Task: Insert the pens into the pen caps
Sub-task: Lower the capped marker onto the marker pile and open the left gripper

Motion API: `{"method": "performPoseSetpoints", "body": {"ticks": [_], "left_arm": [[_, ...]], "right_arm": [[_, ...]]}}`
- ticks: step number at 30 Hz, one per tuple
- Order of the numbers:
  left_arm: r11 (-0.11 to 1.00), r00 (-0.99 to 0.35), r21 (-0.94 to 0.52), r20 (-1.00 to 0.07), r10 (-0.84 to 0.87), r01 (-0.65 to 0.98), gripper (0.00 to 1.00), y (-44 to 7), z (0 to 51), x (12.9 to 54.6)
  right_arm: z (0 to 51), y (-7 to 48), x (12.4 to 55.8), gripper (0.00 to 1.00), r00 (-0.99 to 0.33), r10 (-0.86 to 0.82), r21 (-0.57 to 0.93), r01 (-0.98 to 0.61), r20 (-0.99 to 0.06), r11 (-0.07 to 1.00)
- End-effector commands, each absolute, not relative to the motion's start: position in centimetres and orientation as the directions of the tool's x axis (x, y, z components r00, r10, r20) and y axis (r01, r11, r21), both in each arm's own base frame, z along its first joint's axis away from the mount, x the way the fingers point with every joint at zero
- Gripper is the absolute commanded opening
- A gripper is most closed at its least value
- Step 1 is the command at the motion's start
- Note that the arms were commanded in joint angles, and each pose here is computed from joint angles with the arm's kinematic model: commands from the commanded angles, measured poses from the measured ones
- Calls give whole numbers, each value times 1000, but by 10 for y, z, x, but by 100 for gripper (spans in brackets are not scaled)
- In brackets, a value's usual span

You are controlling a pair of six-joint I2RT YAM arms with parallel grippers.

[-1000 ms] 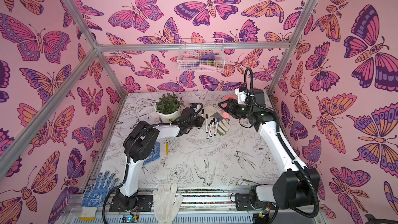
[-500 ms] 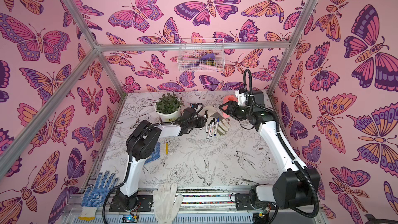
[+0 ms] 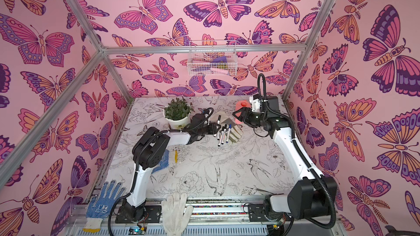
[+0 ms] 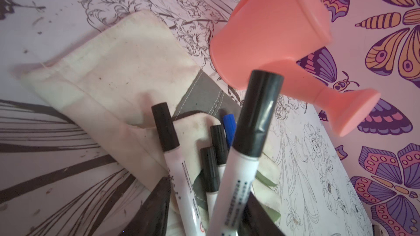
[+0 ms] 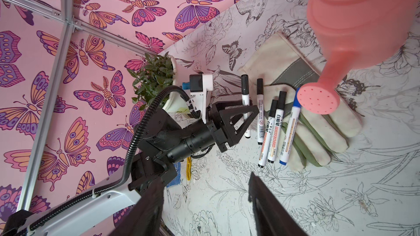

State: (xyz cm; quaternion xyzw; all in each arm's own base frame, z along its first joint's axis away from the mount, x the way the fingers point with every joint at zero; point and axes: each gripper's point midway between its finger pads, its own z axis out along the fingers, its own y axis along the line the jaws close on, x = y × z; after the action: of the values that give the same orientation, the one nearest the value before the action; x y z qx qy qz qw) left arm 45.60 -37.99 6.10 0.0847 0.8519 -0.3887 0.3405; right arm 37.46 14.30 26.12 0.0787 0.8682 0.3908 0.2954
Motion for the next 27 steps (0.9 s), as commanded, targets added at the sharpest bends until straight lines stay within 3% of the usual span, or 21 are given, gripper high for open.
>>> {"method": "performPoseSetpoints", "body": {"ticks": [1,15,27], "left_arm": [[651,-733,-611,-669,-121,450,50,-379,84,453],[622,-709,-611,-694,-124,489,50,-380,111,441],[596,-726,-635,-676,-122,491,50,-394,104,443]], "right_arm": [[224,148,379,61,-852,339,694,-38,-398,719],[154,208,427,60,-905,249,635,-29,-344,772],[106,211,461,59,-922,268,587,57,-280,808]]}}
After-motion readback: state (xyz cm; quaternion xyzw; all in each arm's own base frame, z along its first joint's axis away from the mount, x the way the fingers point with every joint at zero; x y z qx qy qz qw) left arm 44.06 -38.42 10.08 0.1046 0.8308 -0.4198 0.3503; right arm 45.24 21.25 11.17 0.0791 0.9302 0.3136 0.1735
